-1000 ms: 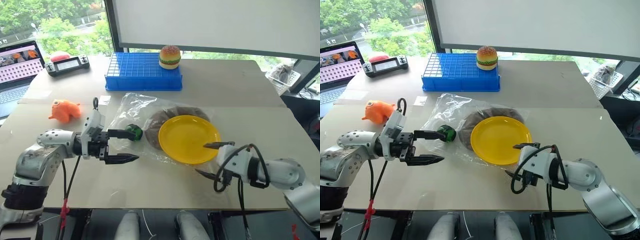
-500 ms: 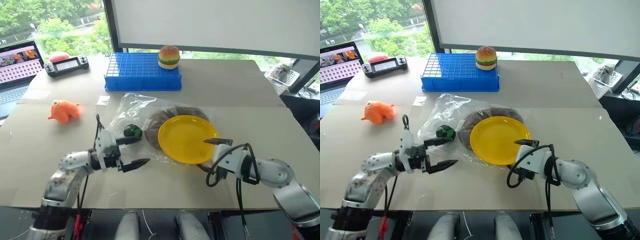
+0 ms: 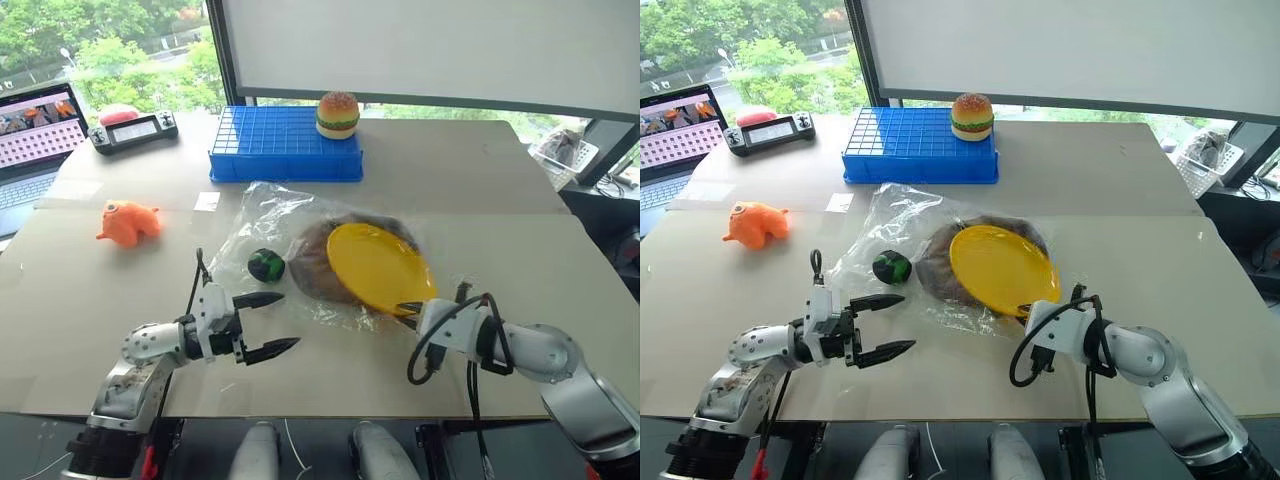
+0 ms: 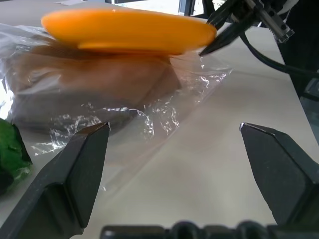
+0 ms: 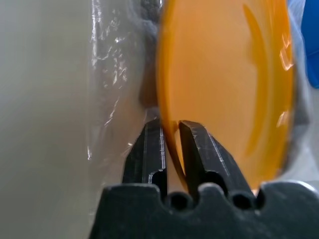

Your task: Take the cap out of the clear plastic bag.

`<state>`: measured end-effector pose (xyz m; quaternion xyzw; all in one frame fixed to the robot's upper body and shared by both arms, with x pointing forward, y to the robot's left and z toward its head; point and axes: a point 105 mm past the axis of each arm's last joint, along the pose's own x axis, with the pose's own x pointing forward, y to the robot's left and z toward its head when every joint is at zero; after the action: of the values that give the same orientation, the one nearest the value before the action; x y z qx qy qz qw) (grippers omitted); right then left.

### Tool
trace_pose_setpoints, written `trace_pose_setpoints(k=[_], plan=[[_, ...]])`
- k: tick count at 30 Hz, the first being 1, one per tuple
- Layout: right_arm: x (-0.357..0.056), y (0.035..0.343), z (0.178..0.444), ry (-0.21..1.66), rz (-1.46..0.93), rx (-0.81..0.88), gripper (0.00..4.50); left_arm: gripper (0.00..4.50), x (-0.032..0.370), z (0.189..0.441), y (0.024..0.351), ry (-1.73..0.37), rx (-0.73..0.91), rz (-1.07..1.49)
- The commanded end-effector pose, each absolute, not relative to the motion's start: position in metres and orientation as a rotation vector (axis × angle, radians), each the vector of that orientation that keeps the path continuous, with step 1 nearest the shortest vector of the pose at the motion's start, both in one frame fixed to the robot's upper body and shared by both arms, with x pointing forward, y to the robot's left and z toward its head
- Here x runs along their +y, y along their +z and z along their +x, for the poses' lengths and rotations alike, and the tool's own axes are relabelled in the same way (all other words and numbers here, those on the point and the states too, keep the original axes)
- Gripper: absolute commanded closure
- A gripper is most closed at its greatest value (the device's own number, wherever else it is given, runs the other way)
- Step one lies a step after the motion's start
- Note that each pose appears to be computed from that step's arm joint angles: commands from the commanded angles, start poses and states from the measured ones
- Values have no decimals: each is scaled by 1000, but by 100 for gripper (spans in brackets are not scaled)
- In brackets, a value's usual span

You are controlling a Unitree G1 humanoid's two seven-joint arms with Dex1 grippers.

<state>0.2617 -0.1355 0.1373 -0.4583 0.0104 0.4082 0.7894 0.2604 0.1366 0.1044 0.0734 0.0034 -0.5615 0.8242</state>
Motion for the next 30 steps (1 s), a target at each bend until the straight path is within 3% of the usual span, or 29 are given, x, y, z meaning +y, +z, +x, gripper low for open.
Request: trace_pose_setpoints(k=[1,8,18,23,30], plan=[[-135,136,260,890,-994,26,448,0,132,258,107,-1211,-24,167],[-135,151,264,844,-945,-27,448,0,123,255,114,-1219,-35,176],[-202,205,302,491,-1093,-118,448,0,121,255,116,-1216,-23,177],[-297,181,342,211,-1356,181,448,0,120,253,115,-1219,-11,170],[-377,143,385,19,-1329,456,448,0,116,253,116,-1222,-2,164]])
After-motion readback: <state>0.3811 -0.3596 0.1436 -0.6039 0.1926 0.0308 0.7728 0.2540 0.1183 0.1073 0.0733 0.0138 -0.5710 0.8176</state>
